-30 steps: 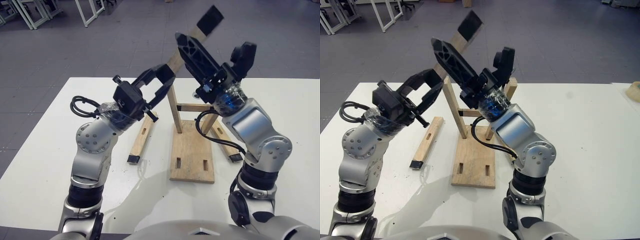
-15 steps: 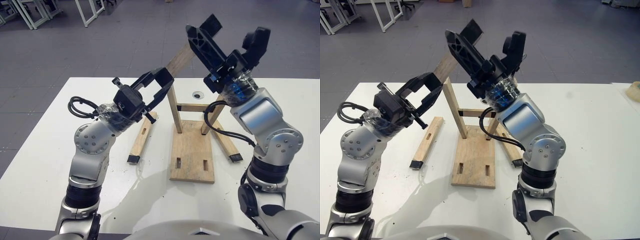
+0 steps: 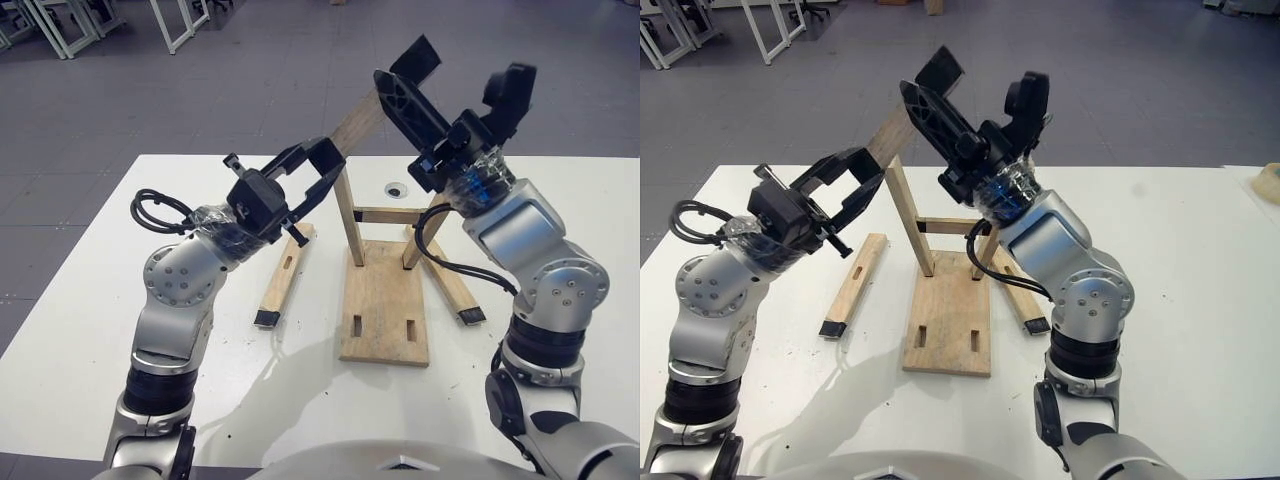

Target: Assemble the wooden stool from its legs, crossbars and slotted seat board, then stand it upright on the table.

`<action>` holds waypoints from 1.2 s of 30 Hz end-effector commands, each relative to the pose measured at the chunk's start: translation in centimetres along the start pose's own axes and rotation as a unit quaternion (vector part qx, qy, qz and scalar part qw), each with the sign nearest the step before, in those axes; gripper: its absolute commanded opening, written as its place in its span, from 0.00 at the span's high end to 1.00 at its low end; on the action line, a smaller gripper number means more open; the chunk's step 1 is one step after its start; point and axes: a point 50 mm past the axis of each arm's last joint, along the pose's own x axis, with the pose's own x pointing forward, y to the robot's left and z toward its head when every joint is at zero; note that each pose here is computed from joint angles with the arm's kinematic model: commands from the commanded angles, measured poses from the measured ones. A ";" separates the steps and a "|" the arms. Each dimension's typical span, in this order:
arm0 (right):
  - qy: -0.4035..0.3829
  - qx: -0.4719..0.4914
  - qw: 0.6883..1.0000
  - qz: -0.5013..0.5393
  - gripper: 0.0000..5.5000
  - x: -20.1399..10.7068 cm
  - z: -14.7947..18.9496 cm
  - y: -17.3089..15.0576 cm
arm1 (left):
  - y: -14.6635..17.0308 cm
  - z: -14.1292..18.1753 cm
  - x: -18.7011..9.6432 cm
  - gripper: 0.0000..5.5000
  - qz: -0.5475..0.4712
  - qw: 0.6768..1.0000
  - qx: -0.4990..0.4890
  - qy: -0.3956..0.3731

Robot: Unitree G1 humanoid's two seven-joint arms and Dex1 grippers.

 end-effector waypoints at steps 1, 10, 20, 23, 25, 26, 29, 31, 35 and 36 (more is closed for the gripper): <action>-0.020 0.047 0.998 -0.024 0.93 -0.4 0.7 -0.5 | 0.2 0.2 -0.4 0.61 -0.011 0.999 0.033 -0.001; 0.085 -0.022 0.993 -0.080 0.93 -6.8 -0.9 -1.4 | -1.1 -7.0 -8.9 0.57 0.045 0.986 0.013 0.162; 0.199 -0.135 0.945 -0.223 0.93 -16.4 0.7 -8.9 | -1.4 -8.8 -10.0 0.57 0.090 0.975 0.019 0.202; 0.136 -0.111 0.950 -0.258 0.93 -16.1 1.5 -10.6 | -1.7 -9.0 -9.6 0.57 0.085 0.975 0.019 0.203; 0.106 -0.093 0.950 -0.278 0.93 -15.7 1.5 -11.9 | -1.9 -9.1 -9.5 0.57 0.095 0.973 0.012 0.209; 0.094 -0.082 0.949 -0.291 0.93 -15.5 1.4 -12.8 | -1.9 -9.1 -9.5 0.57 0.097 0.973 0.009 0.211; 0.086 -0.059 0.944 -0.313 0.93 -15.7 0.8 -14.7 | -1.9 -9.2 -9.2 0.57 0.096 0.972 0.005 0.212; 0.084 -0.047 0.941 -0.325 0.93 -16.0 0.3 -15.6 | -1.9 -9.2 -9.2 0.57 0.093 0.973 0.006 0.212; 0.098 -0.037 0.939 -0.327 0.93 -15.6 -1.0 -16.7 | -2.2 -9.2 -9.3 0.57 0.093 0.972 0.002 0.216; 0.099 -0.035 0.940 -0.324 0.93 -15.5 -1.2 -16.8 | -2.2 -9.2 -9.4 0.57 0.093 0.972 0.001 0.217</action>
